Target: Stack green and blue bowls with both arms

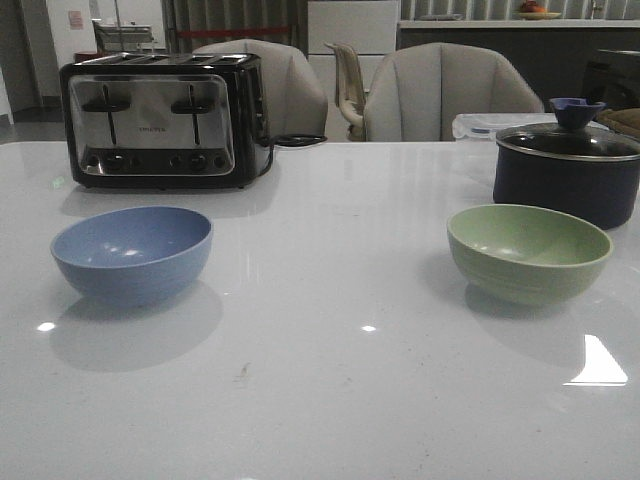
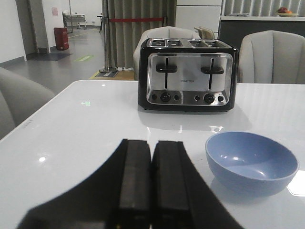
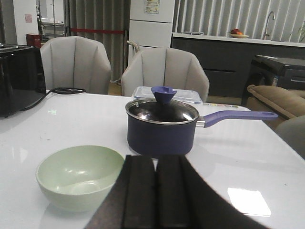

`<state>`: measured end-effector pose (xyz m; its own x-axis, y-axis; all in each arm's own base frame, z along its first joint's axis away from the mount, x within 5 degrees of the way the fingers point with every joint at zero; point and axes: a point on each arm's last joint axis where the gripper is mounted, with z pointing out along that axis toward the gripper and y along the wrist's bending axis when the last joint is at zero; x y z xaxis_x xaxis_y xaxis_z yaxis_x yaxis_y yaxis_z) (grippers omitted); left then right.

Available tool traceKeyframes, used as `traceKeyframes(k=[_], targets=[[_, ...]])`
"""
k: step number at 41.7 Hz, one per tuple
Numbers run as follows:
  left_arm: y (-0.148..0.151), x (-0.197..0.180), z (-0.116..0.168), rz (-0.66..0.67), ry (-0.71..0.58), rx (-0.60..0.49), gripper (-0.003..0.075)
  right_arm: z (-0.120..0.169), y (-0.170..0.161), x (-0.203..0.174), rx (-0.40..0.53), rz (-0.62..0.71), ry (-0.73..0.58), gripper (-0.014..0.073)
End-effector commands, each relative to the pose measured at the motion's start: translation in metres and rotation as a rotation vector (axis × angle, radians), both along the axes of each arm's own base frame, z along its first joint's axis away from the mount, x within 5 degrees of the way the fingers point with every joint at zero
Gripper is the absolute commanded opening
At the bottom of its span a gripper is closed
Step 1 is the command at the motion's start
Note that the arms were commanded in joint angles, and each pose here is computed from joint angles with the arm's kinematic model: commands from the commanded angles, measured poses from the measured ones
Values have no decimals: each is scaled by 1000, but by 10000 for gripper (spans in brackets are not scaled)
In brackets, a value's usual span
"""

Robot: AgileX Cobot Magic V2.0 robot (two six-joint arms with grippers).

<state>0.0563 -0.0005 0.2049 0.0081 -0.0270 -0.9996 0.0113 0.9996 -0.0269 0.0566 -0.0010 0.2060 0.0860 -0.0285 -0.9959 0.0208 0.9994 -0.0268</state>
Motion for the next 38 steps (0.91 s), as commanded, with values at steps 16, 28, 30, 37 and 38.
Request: traceKeyframes(k=[16, 28, 30, 37, 38], targets=[[0, -1, 3, -2, -95, -15, 102, 10, 0, -3, -9, -4, -114, 45], [0, -1, 4, -3, -112, -16, 102, 10, 0, -3, -9, -4, -114, 45], [0, -2, 6, -3, -131, -16, 102, 10, 0, -3, -9, -4, -114, 45], [-1, -5, 21, -8, -254, -22, 102, 18, 0, -5, -16, -4, -147, 45], [-1, -6, 26, -8, -273, -22, 102, 21, 0, -6, -16, -5, -154, 45]])
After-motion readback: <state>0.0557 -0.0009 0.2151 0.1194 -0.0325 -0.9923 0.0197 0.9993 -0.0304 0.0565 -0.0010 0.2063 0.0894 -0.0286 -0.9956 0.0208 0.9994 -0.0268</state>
